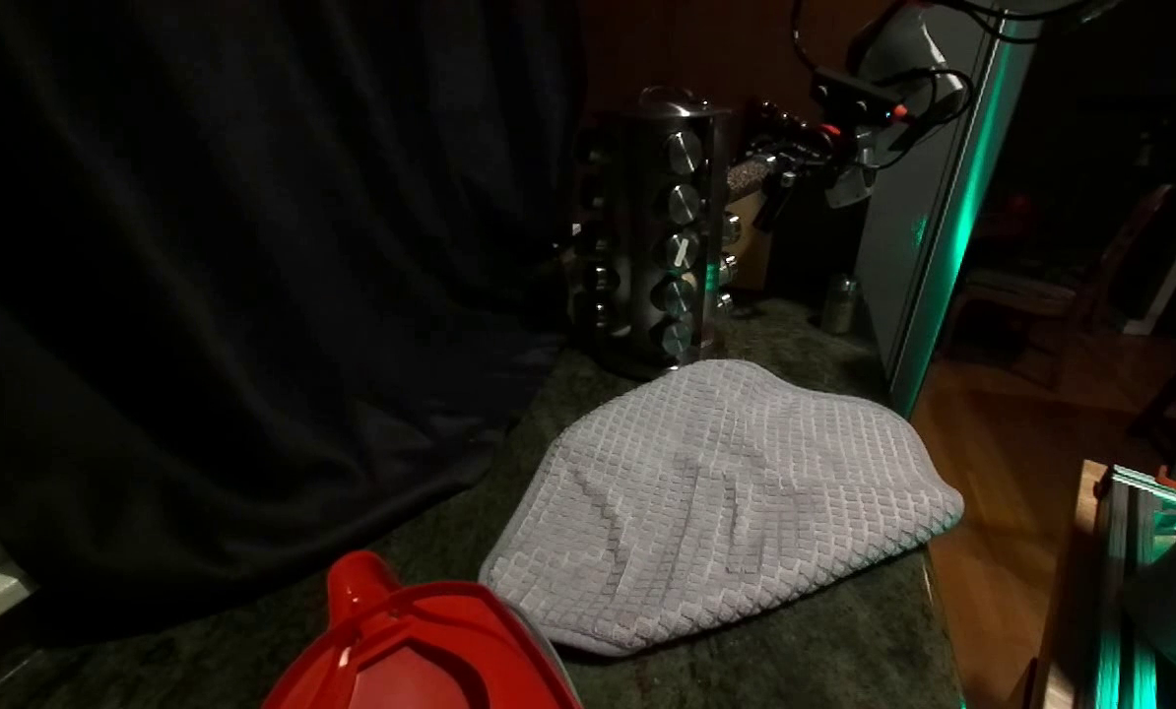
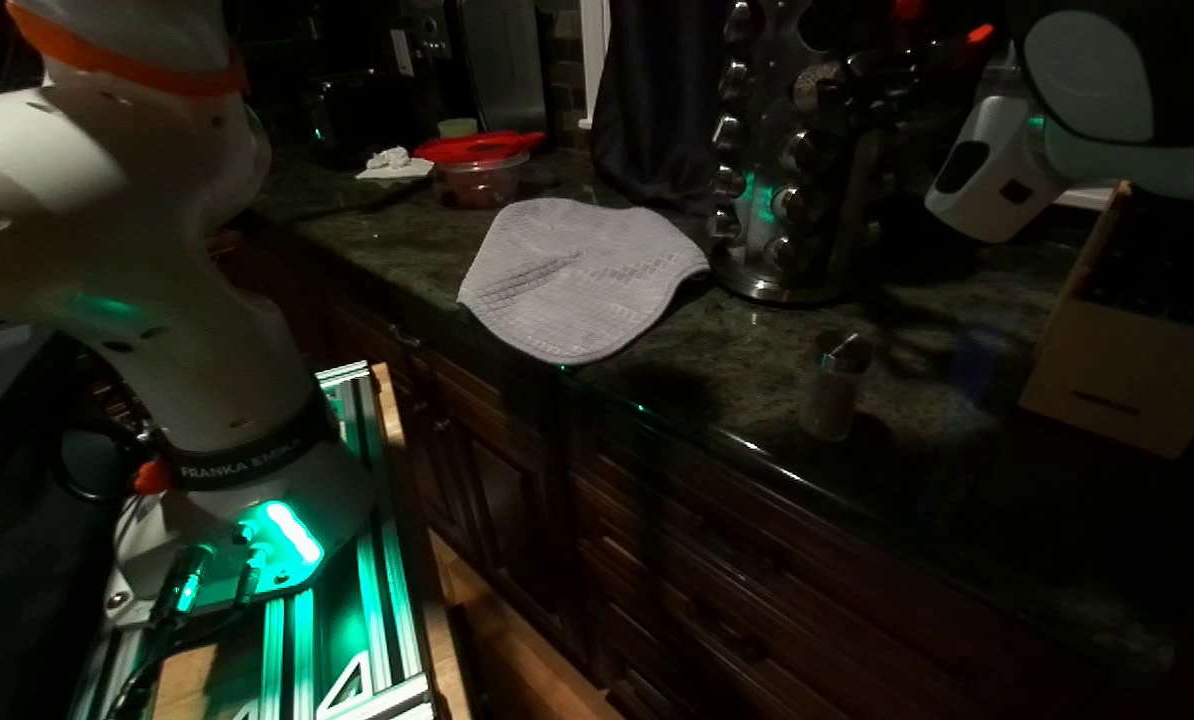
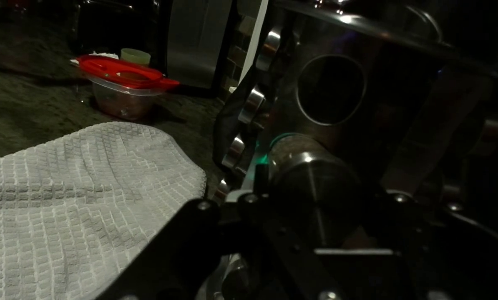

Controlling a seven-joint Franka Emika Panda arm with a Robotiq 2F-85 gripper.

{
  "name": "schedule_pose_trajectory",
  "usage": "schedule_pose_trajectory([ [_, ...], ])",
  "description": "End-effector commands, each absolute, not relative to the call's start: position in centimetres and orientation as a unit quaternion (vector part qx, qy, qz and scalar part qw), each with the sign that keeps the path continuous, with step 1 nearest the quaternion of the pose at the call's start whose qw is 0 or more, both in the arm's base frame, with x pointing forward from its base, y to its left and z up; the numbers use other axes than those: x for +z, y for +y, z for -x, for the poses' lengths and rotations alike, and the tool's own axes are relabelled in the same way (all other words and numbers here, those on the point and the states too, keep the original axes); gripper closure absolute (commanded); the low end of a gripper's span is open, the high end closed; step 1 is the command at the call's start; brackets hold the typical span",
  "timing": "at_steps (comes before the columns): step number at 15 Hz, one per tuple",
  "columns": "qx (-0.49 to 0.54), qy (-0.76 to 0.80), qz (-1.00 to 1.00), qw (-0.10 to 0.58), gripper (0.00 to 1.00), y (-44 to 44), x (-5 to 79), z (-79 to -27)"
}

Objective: Put one jar on the silver stand.

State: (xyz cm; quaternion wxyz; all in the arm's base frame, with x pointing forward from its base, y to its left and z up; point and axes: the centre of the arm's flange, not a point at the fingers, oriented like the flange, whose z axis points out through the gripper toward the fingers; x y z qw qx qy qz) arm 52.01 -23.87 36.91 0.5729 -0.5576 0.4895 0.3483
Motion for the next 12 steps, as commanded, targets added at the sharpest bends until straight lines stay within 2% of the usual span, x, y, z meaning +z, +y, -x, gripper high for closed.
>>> schedule_pose_trajectory([
  [1, 0.357, 0.489, 0.543, 0.581, 0.76, -23.2, 37.0, -52.1],
  [12, 0.354, 0.501, 0.521, 0.593, 0.76, -22.0, 35.1, -51.9],
])
